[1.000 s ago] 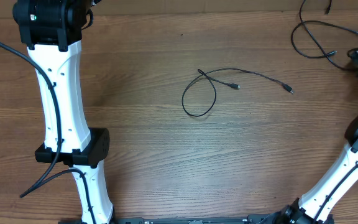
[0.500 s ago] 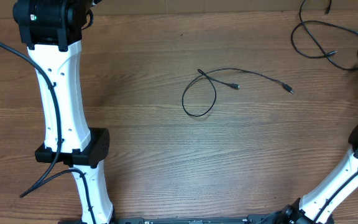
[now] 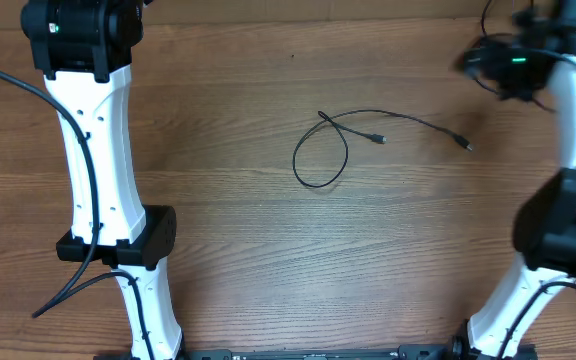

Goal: Untangle cables

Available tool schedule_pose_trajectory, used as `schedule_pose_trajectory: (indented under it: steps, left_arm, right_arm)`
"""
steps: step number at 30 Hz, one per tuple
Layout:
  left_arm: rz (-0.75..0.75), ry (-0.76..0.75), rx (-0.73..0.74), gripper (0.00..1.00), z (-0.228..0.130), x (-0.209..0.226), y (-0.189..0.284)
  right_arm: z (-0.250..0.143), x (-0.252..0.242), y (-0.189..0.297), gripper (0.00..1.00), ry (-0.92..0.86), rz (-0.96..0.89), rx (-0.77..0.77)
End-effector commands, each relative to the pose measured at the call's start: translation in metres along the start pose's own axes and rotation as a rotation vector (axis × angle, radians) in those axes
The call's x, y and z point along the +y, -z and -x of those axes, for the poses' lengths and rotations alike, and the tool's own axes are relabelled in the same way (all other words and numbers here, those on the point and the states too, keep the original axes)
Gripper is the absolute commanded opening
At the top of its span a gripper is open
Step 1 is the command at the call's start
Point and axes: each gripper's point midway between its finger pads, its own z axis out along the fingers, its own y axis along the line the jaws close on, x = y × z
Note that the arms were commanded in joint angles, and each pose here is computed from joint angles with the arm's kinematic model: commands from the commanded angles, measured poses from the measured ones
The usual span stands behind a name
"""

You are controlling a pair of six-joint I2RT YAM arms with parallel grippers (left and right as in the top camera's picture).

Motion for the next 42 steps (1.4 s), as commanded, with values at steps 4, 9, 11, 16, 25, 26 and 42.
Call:
schedule_pose_trajectory:
  steps: [4, 9, 11, 16, 25, 26, 42]
  left_arm:
    - [0.097, 0.02, -0.056, 1.0, 0.013, 0.023, -0.003]
    - [0.128, 0.039, -0.066, 1.0, 0.022, 0.04, -0.007]
    - [0.136, 0.044, -0.069, 1.0, 0.024, 0.045, -0.008]
    - [0.157, 0.027, -0.074, 1.0, 0.03, 0.056, -0.009]
    - [0.194, 0.028, -0.083, 1.0, 0.039, 0.076, -0.012]
    - [0.196, 0.021, -0.082, 1.0, 0.039, 0.077, -0.012]
    - [0.176, 0.011, -0.07, 1.0, 0.037, 0.073, -0.013]
  right_arm:
    - [-0.046, 0.086, -0.02, 1.0, 0.204, 0.001, 0.132]
    - [-0.095, 0.135, -0.028, 1.0, 0.299, 0.007, 0.26]
    - [-0.106, 0.145, -0.03, 1.0, 0.31, -0.011, 0.281]
    - [-0.136, 0.171, -0.03, 1.0, 0.373, 0.001, 0.346]
    - [-0.152, 0.179, -0.031, 1.0, 0.46, -0.037, 0.375]
    - [-0.146, 0.175, -0.033, 1.0, 0.462, -0.06, 0.354]
    - [-0.172, 0.165, -0.075, 0.95, 0.411, 0.042, 0.412]
